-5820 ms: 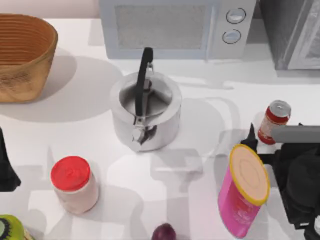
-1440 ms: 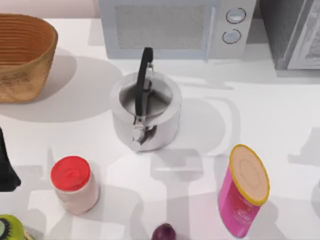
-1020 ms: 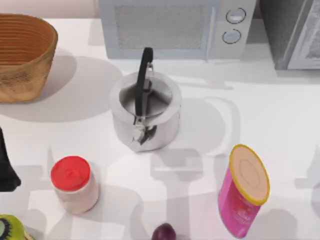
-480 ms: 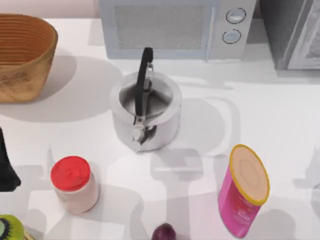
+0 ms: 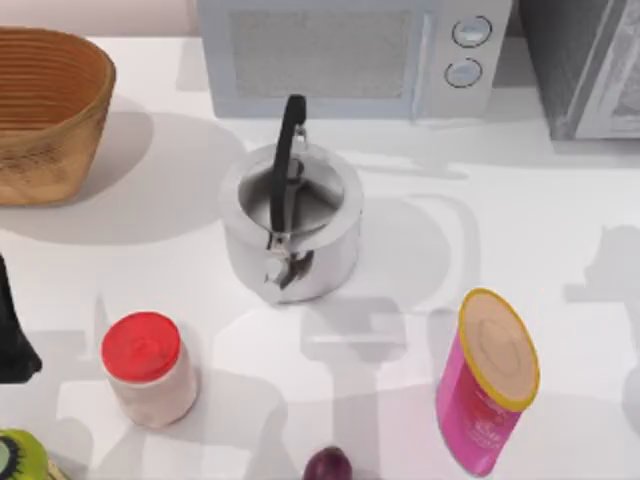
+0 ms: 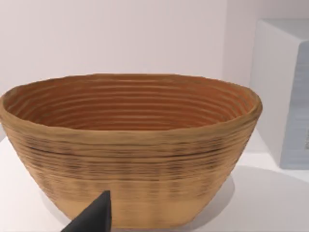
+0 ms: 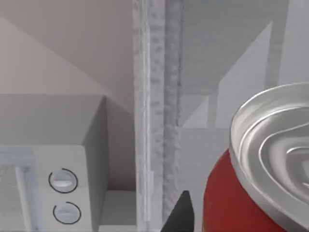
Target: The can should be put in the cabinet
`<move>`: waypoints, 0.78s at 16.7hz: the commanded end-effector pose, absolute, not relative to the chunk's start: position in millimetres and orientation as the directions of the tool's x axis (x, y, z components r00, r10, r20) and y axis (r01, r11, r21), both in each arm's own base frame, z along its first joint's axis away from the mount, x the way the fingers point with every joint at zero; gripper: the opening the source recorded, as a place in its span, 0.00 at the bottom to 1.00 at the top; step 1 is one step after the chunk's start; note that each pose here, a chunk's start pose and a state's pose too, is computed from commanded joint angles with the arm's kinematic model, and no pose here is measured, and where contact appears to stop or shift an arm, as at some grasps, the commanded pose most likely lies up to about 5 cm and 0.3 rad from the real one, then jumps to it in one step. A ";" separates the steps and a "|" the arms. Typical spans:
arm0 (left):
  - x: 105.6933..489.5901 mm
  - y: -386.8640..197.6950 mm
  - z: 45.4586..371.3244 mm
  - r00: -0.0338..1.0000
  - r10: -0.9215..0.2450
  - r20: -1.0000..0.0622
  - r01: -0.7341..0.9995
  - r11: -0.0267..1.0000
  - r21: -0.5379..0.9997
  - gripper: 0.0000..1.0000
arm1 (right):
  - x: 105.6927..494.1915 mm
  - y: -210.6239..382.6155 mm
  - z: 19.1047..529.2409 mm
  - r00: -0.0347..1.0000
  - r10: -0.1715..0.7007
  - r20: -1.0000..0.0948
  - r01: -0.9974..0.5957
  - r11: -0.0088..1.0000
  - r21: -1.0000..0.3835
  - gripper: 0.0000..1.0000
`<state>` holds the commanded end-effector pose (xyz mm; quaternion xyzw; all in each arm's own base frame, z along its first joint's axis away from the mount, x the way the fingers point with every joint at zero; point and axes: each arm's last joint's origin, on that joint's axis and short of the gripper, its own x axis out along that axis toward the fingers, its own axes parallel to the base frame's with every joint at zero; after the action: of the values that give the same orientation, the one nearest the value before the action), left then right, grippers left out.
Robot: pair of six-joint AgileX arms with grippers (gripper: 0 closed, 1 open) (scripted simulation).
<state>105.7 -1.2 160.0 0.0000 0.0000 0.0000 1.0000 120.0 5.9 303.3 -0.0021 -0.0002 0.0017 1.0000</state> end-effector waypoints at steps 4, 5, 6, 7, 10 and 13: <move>105.7 -1.2 160.0 1.000 0.000 0.000 0.000 1.000 0.000 1.00 | 148.7 13.5 388.8 1.000 0.000 0.013 0.000 1.000 -0.004 0.00; 105.7 -1.2 160.0 1.000 0.000 0.000 0.000 1.000 0.000 1.00 | 158.5 16.0 405.8 1.000 0.000 0.009 0.000 1.000 -0.004 0.00; 105.7 -1.2 160.0 1.000 0.000 0.000 0.000 1.000 0.000 1.00 | 168.8 18.8 421.8 1.000 -0.001 0.007 0.001 1.000 -0.004 0.00; 105.7 -1.2 160.0 1.000 0.000 0.000 0.000 1.000 0.000 1.00 | 179.0 21.7 437.0 1.000 -0.001 0.006 0.001 1.000 -0.004 0.00; 105.7 -1.2 160.0 1.000 0.000 0.000 0.000 1.000 0.000 1.00 | 209.0 31.0 473.7 1.000 -0.001 0.007 0.001 1.000 -0.002 0.00; 105.7 -1.2 160.0 1.000 0.000 0.000 0.000 1.000 0.000 1.00 | 234.3 39.6 497.1 1.000 0.000 0.006 0.000 1.000 0.000 0.00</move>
<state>105.7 -1.2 160.0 0.0000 0.0000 0.0000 1.0000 234.3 39.6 497.1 0.0000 -0.0032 0.0001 1.0000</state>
